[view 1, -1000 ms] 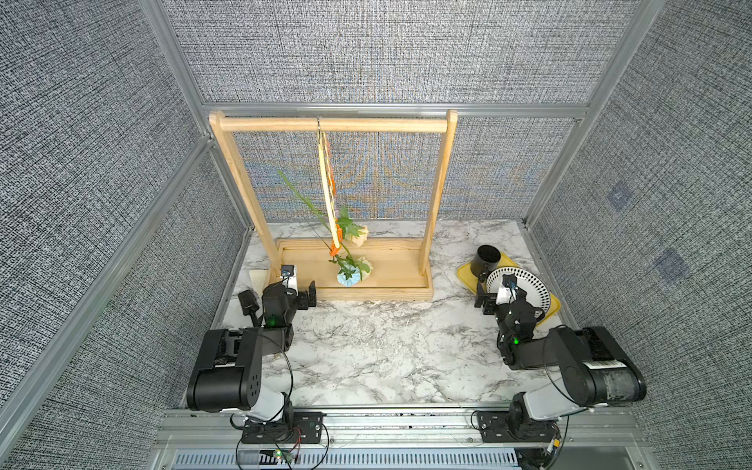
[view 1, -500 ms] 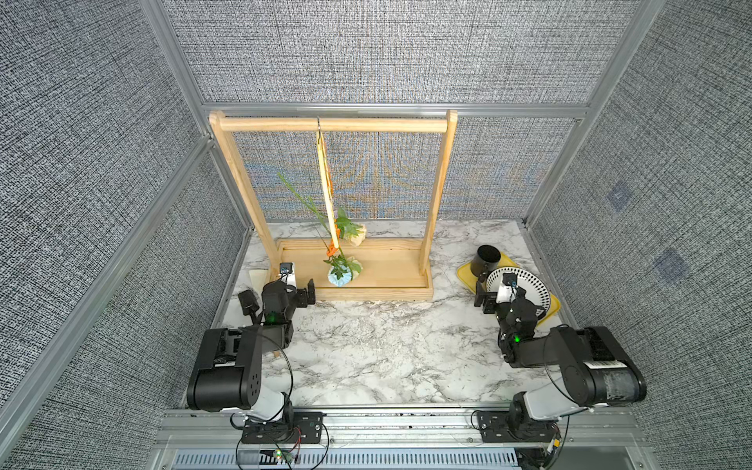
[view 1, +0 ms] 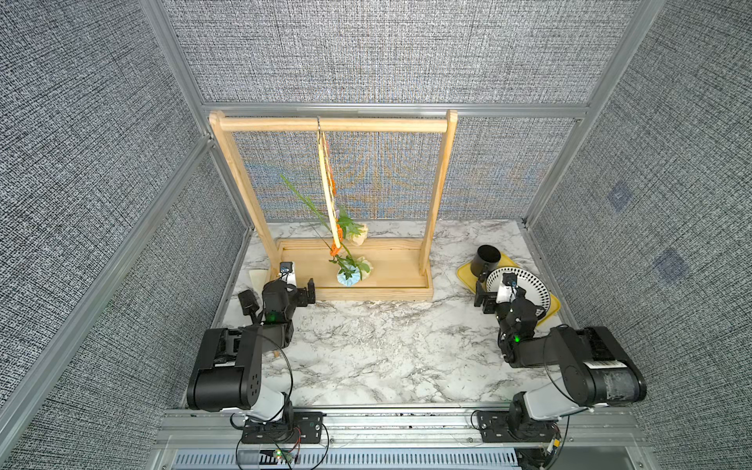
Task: Dry the flowers on a clothes hanger
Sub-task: Reset both arms
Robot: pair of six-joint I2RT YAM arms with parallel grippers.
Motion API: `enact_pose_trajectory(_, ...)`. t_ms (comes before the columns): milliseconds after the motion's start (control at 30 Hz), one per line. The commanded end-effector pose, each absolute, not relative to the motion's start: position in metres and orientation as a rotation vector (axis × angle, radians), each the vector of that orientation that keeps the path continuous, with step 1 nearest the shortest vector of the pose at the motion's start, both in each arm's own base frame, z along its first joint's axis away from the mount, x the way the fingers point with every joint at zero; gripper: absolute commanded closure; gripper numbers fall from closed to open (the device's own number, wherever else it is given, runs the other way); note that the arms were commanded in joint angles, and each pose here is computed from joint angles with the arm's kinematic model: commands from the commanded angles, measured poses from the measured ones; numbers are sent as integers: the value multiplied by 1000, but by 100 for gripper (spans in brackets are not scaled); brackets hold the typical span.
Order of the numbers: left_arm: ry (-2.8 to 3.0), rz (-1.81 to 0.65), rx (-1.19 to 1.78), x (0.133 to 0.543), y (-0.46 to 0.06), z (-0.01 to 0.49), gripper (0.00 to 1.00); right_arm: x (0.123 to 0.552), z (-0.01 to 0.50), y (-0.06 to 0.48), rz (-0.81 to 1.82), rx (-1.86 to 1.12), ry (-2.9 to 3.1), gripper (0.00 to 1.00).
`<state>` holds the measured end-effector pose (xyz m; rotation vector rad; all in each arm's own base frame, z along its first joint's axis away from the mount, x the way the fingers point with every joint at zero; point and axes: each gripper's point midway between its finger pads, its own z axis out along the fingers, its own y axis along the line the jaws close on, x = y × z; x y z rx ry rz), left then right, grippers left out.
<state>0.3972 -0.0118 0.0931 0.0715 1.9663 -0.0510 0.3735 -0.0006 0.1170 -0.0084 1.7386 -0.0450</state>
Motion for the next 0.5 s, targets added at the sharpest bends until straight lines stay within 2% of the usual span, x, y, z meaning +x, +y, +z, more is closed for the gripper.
enact_pose_trajectory(0,1963,-46,75,398,-12,95,1,375,122,0,-38,-8,1719,1)
enact_pose_trajectory(467,1966,-38,77,399,-12,95,1,375,123,0,-38,-8,1718,1)
